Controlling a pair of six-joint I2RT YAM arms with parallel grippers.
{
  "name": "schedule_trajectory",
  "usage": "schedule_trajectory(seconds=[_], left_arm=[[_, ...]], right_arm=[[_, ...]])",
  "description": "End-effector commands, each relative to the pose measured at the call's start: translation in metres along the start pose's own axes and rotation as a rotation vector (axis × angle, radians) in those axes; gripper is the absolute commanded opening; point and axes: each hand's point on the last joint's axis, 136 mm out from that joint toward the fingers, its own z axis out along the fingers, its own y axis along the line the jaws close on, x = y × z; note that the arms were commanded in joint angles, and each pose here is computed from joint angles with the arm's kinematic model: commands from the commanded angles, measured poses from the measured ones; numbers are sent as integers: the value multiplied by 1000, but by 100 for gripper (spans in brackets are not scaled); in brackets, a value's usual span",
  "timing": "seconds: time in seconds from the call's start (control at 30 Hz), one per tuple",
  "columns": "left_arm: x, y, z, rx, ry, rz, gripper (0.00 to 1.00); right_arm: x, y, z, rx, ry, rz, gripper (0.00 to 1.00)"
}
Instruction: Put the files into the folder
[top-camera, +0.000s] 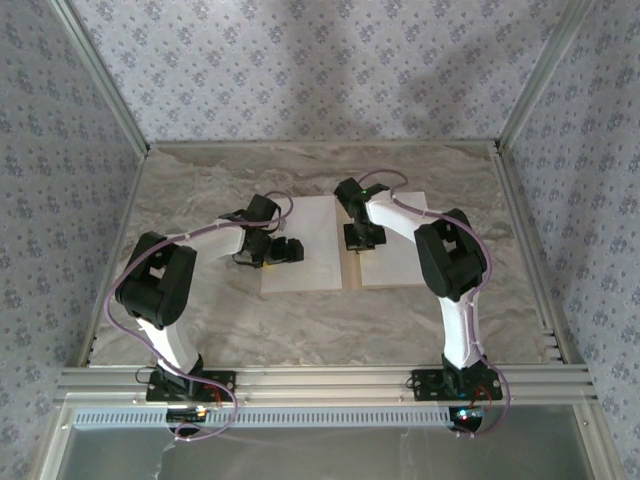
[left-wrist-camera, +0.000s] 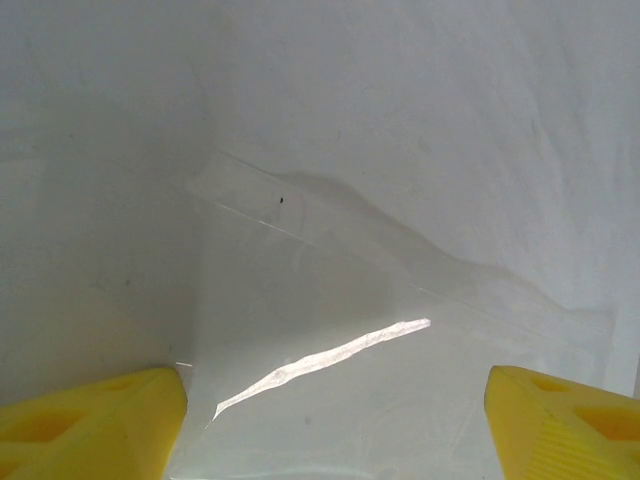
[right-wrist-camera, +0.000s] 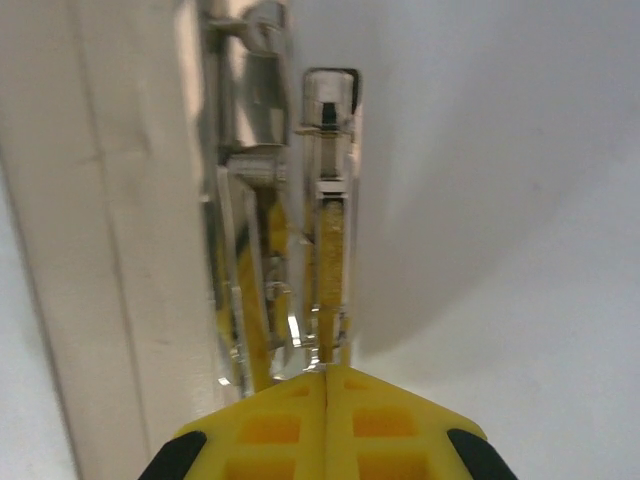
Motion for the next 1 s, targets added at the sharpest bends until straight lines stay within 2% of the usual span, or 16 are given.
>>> schedule_trajectory(seconds=[0.0,0.37,0.57,0.97], left_arm=[[29,24,14,-91,110,-28,80],[30,25,15,-93,114,-35,80],[30,25,16,-92,114,-35,80],[31,25,19,-87,122,-37,81]], right_arm=[[35,-8,28,34,142,11,1],[31,-2,25,-1,127,21,1],[25,-12,22,130,129,-8,0],[27,-11,25,192,151,-35,0]])
